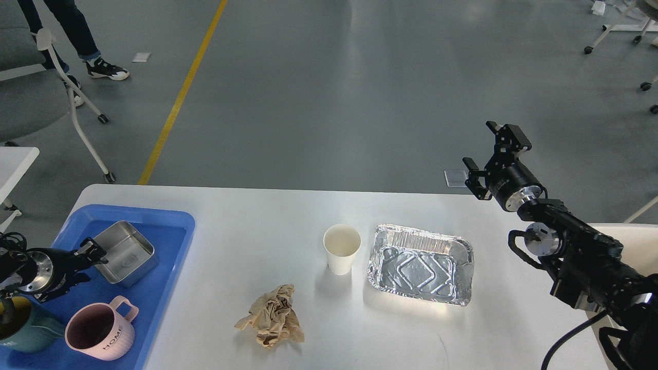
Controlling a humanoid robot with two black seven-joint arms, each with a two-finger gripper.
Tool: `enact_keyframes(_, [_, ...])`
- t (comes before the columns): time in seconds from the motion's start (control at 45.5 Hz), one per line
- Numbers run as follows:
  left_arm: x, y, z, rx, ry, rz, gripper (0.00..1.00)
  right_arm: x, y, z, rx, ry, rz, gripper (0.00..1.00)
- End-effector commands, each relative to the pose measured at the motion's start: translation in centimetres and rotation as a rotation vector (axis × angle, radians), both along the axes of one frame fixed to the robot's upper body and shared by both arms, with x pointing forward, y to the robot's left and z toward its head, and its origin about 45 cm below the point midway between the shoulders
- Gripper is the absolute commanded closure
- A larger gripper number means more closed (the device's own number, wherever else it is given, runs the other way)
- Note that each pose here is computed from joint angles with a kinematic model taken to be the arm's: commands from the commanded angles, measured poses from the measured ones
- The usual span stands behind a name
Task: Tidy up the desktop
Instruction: 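Lower the steel tray into the blue bin and release it, then bring the left gripper back above the table center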
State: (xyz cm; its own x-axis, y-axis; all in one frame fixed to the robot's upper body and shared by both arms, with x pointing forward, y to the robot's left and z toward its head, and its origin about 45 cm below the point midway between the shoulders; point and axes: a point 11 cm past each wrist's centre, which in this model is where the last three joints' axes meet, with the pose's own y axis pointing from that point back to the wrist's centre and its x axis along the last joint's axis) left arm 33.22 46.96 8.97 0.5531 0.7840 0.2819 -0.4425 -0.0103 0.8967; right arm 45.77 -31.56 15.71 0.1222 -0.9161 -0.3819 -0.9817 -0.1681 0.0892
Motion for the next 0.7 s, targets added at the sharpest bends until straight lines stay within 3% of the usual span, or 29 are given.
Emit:
enact_keyframes(0.0, [0.2, -0.2, 0.8, -0.037, 0.018, -0.032, 0.11, 0.2, 0.1, 0.3, 0.002, -0.007, 0.004, 0.0])
enact_keyframes(0.198, [2.6, -0.5, 5.4, -0.113, 0.012, -0.123, 0.07, 0.1, 0.1, 0.3, 0.002, -0.006, 0.003, 0.0])
enact_keyframes(0.374, [7.4, -2.7, 12.9, -0.163, -0.089, -0.249, 0.03, 0.3, 0.3, 0.4, 0.003, -0.009, 0.008, 0.0])
enact_keyframes(0.528, [12.2, -6.1, 23.0, -0.194, -0.284, -0.367, 0.03, 0.4, 0.4, 0.7, 0.005, -0.014, 0.011, 0.0])
enact_keyframes(0.682, [14.8, -10.6, 29.0, -0.518, -0.533, -0.343, 0.03, 0.4, 0.4, 0.6, 0.005, -0.014, 0.01, 0.0])
